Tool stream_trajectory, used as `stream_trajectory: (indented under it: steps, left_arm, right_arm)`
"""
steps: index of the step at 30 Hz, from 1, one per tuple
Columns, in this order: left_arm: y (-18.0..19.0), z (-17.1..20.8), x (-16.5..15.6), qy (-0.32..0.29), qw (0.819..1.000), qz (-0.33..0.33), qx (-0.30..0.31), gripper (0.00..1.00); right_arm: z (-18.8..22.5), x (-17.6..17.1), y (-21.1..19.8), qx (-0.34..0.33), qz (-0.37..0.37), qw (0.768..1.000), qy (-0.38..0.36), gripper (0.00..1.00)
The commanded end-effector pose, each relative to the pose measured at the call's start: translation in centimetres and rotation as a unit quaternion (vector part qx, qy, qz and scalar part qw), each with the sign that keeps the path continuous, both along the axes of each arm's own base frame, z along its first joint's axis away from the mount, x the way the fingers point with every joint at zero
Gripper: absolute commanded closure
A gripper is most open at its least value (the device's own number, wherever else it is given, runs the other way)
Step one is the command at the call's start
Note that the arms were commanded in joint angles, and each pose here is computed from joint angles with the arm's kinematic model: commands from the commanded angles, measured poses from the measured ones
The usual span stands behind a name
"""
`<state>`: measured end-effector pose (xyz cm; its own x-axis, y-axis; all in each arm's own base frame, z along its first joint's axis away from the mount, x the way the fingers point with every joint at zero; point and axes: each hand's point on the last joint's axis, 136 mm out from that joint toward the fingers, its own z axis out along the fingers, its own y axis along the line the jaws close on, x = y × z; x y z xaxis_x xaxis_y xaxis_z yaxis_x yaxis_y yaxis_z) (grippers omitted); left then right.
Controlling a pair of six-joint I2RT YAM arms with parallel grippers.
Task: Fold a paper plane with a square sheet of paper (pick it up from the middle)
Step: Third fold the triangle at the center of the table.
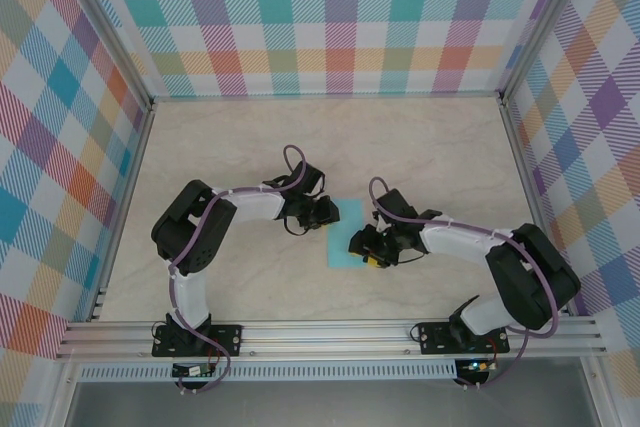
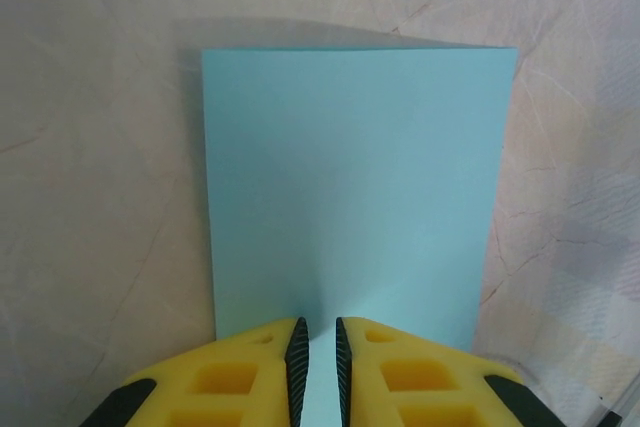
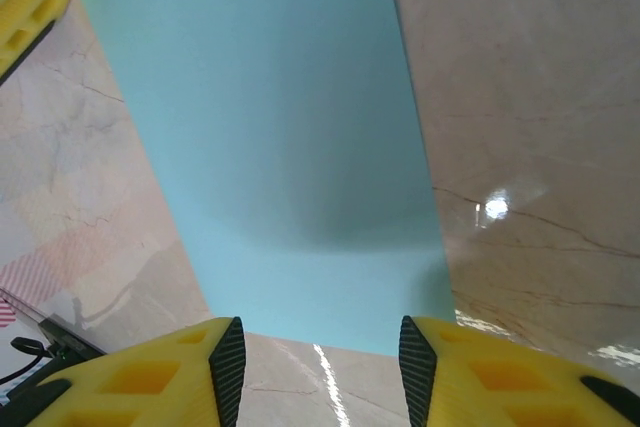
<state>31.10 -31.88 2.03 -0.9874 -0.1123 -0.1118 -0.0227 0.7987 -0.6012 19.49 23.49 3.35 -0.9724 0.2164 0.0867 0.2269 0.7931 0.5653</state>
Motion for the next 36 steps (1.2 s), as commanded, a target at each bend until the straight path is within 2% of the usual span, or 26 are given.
stream_trajectory:
  steps: [1, 9, 19, 36]
  left_arm:
    - [2.7, -4.0, -3.0, 0.065, 0.996, 0.009, 0.063, 0.81]
    - [3.0, -3.8, -3.0, 0.066, 0.996, 0.013, 0.063, 0.82]
    - [3.1, -3.8, -3.1, 0.069, 0.996, 0.013, 0.061, 0.82]
    - [2.9, -3.7, -3.0, 0.070, 0.996, 0.008, 0.058, 0.82]
  right_arm:
    - [0.9, -0.2, -0.2, -0.002, -0.010, 1.000, 0.000, 0.53]
    - [1.9, -2.1, 1.5, 0.062, -0.025, 0.998, 0.017, 0.52]
    - [1.0, -2.1, 4.1, 0.087, -0.045, 0.995, 0.025, 0.48]
    - [-0.7, -2.4, 4.5, 0.070, -0.078, 0.994, 0.027, 0.48]
